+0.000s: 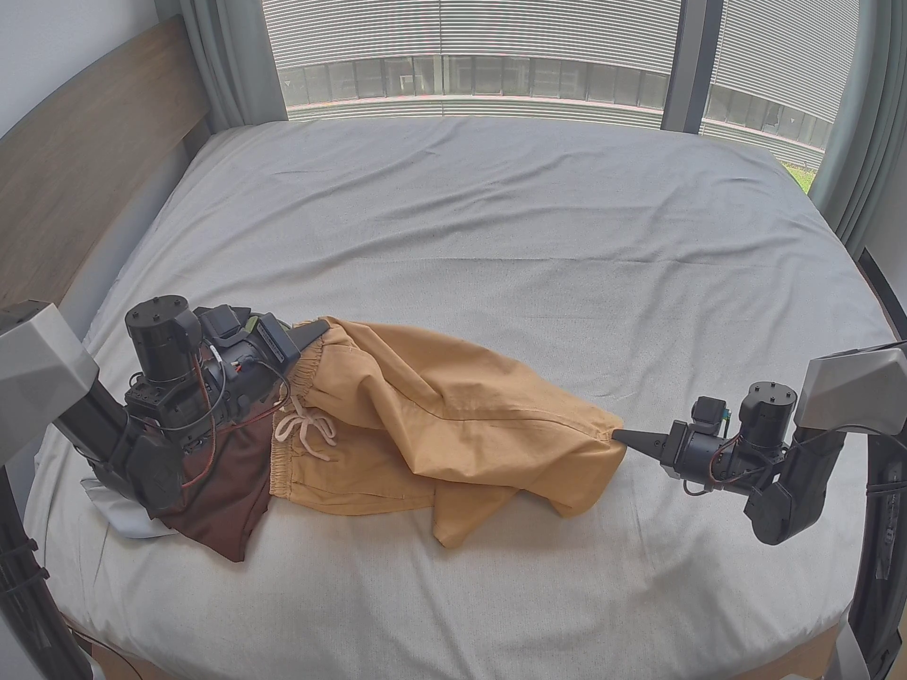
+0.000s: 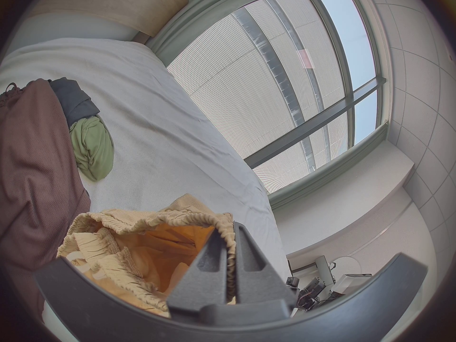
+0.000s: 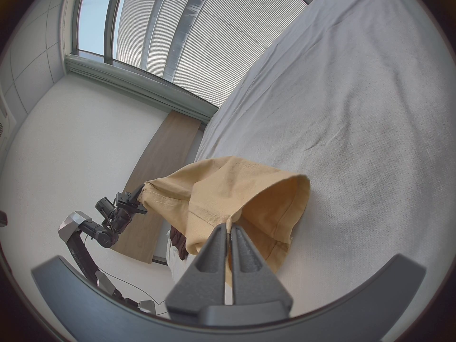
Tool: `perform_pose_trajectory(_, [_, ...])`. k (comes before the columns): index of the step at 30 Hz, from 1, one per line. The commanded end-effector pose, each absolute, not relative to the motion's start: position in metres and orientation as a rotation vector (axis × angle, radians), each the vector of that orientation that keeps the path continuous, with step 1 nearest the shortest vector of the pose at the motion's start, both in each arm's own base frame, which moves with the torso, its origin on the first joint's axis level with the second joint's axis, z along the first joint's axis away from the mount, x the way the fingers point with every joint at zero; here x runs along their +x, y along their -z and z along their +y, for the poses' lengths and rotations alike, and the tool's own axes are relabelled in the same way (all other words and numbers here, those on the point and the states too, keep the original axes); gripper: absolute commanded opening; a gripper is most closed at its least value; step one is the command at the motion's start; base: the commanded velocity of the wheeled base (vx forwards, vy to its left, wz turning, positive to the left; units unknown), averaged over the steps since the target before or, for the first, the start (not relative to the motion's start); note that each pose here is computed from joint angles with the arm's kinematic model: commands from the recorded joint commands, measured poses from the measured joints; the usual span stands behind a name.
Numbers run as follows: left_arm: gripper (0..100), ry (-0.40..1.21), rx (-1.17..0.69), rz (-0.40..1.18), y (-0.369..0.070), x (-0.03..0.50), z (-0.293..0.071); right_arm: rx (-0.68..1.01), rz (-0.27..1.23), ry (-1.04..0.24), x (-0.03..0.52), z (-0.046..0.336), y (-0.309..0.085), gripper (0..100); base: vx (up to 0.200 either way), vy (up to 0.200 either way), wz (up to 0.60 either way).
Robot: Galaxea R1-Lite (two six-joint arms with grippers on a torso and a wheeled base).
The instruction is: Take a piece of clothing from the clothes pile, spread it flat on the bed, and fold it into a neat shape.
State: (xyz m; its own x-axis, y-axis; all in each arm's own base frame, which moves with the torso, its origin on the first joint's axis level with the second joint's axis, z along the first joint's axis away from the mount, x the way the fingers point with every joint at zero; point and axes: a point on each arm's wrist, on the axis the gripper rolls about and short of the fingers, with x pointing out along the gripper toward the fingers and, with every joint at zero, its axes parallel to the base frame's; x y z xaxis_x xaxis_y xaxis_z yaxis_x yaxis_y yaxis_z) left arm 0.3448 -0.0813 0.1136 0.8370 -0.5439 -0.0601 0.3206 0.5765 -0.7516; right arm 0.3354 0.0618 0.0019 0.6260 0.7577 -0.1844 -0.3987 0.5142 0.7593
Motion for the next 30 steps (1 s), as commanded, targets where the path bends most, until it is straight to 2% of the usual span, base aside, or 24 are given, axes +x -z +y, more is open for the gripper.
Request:
perform_pose_trajectory(1, [0, 0.513, -0.811, 0.303, -0.113, 0.345, -0.081, 0.739, 0.537, -0.743, 0.333, 0.061, -0.007, 0, 0.000, 0.000, 0.00])
perform_pose_trajectory(14, [0, 0.513, -0.811, 0.303, -0.113, 0.345, -0.081, 0.744, 0.571, -0.748, 0.334, 0.066, 0.005, 0, 0.000, 0.000, 0.00])
perform_pose_trajectory(15, [0, 0.513, -0.811, 0.303, -0.113, 0.345, -0.081, 0.743, 0.571, -0.749, 0.335, 0.067, 0.005, 100, 0.000, 0.000, 0.00])
perform_pose_trajectory(30, [0, 0.517, -0.811, 0.298, -0.115, 0.344, -0.081, 0.732, 0.621, -0.794, 0.346, 0.093, 0.034, 100, 0.000, 0.000, 0.00])
